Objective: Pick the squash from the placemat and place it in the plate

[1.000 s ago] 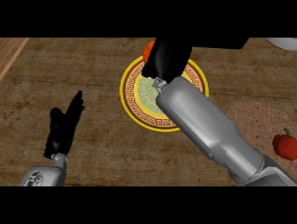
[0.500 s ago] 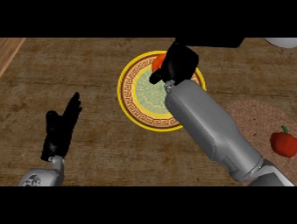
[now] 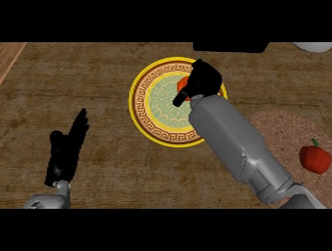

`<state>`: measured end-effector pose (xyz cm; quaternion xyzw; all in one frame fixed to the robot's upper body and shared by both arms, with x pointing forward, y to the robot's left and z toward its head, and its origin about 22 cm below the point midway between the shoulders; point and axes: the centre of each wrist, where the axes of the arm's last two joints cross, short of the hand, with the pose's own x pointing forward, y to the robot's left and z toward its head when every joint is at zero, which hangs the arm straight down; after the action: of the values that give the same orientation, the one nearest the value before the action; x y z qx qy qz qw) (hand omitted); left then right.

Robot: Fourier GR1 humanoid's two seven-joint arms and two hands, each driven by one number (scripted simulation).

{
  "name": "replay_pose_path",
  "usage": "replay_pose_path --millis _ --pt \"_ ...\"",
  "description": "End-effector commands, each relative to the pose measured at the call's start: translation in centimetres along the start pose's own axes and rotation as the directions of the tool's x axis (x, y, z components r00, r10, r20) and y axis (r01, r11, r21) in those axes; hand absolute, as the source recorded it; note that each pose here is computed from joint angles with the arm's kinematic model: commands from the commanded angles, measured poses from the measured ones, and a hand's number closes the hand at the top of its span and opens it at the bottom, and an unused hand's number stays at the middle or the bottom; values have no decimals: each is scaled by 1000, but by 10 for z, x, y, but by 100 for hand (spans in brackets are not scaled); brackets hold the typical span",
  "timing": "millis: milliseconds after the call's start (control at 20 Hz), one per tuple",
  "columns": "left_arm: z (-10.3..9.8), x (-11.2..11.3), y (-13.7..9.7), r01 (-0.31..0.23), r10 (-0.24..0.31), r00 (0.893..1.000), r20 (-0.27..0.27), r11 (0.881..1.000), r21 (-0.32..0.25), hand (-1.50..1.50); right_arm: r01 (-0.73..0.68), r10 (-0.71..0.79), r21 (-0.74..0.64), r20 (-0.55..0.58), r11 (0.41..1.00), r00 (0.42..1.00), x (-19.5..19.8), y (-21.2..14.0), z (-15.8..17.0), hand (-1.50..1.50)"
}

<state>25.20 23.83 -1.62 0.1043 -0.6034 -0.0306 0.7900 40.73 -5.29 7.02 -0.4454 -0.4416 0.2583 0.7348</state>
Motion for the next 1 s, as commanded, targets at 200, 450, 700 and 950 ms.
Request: replay_pose_path --millis 200,450,700,950 --pt "-4 17 14 11 -11 1000 -2 1000 16 0 356 -329 -63 262 932 907 0 -3 20 -150" --pt "-9 2 20 -10 11 1000 -29 1000 29 0 648 -592 -102 320 754 739 -6 -24 26 -150" --pt "0 -1 -2 -13 13 1000 -12 1000 26 0 727 -679 -35 328 686 657 -38 -14 34 -150" --pt "-2 9 15 -15 16 1000 -9 999 38 0 740 -694 33 377 672 613 -55 -1 38 -150"
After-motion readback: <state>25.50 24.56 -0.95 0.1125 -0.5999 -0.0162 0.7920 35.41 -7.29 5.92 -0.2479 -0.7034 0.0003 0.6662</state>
